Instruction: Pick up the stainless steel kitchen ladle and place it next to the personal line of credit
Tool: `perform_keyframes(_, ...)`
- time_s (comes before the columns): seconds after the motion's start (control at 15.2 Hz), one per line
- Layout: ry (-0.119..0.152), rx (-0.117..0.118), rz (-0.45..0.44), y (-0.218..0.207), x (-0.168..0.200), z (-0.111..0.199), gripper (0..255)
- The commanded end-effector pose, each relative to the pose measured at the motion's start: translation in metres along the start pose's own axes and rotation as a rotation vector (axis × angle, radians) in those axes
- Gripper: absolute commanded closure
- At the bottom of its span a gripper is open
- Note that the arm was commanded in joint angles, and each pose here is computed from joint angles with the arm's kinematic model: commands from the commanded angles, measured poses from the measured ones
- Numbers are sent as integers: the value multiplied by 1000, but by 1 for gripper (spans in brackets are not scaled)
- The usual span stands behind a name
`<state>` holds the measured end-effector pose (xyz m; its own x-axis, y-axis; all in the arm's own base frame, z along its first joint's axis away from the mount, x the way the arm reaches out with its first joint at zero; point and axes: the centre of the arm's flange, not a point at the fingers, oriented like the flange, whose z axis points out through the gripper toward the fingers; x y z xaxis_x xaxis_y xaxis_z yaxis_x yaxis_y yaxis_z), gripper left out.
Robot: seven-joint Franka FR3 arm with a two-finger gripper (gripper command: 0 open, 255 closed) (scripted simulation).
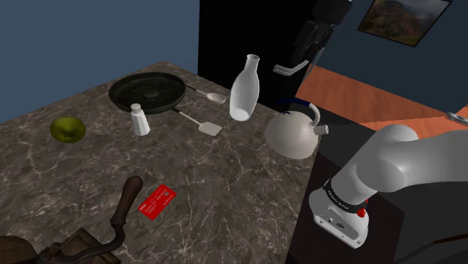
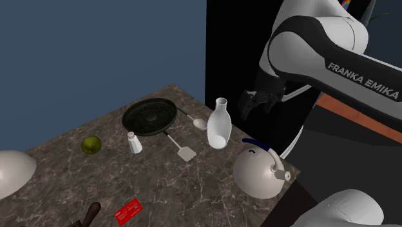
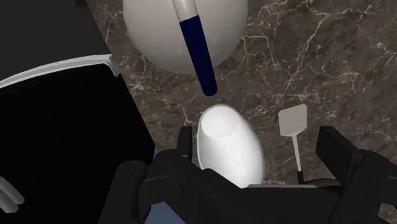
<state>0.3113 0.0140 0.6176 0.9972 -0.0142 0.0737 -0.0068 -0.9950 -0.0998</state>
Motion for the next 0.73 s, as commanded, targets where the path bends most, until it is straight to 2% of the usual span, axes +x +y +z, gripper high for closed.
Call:
perform_keyframes(0.0, 0, 0, 0, 0, 0, 0, 0)
perform_keyframes(0.66, -38, 3, -82, -6, 113, 76, 0)
